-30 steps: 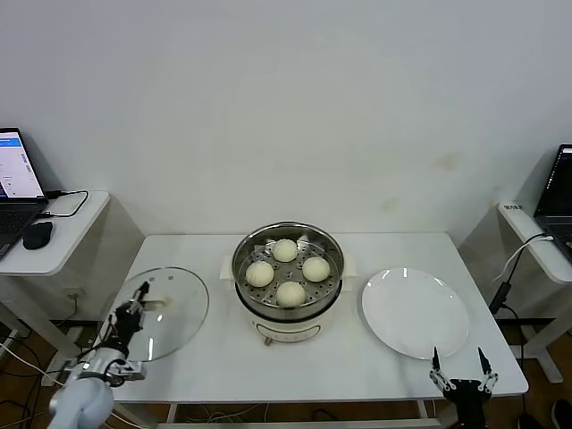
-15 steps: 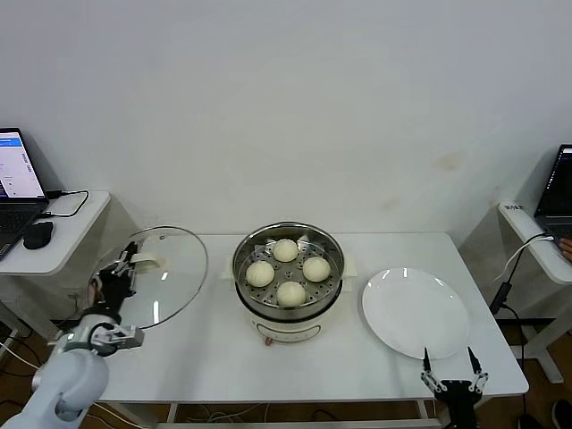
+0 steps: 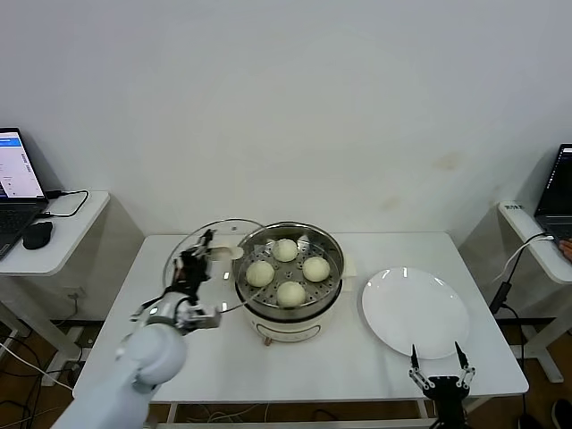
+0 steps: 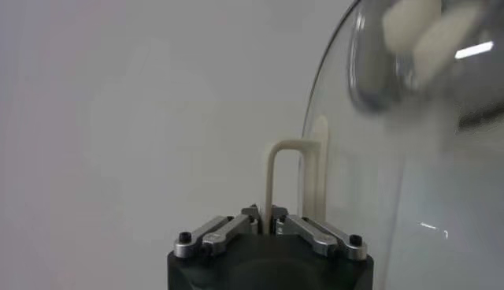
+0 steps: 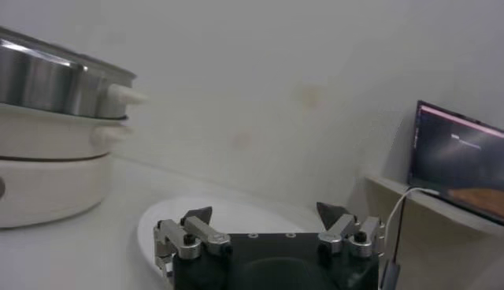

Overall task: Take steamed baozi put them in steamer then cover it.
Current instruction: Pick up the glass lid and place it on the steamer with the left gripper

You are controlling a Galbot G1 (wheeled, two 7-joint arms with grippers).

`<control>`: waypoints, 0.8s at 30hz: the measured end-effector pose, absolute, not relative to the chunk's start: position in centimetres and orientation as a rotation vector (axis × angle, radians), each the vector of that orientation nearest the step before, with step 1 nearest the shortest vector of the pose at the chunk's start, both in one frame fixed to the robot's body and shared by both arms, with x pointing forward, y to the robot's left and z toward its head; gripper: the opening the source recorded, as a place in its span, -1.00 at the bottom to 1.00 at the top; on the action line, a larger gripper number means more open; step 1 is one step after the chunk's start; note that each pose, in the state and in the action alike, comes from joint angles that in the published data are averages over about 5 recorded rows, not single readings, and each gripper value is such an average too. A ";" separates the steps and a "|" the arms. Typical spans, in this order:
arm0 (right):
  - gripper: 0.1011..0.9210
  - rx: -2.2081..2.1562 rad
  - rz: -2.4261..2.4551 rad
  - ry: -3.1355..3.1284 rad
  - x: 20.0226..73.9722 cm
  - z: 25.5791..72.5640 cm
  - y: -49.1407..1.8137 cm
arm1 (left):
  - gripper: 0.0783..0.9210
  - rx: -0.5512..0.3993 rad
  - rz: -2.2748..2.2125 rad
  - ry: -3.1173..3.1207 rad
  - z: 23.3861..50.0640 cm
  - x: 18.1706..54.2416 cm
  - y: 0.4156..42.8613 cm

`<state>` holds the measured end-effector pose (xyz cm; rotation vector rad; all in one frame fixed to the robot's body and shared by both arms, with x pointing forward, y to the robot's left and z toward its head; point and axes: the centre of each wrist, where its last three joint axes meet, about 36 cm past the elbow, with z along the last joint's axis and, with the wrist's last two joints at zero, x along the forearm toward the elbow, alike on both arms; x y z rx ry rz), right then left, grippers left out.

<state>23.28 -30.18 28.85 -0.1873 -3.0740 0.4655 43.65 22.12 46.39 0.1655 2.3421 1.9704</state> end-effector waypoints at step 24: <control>0.76 -0.143 0.465 -3.066 23.4 27.6 -29.5 | -0.83 0.285 2.071 2.195 46.1 47.0 8.8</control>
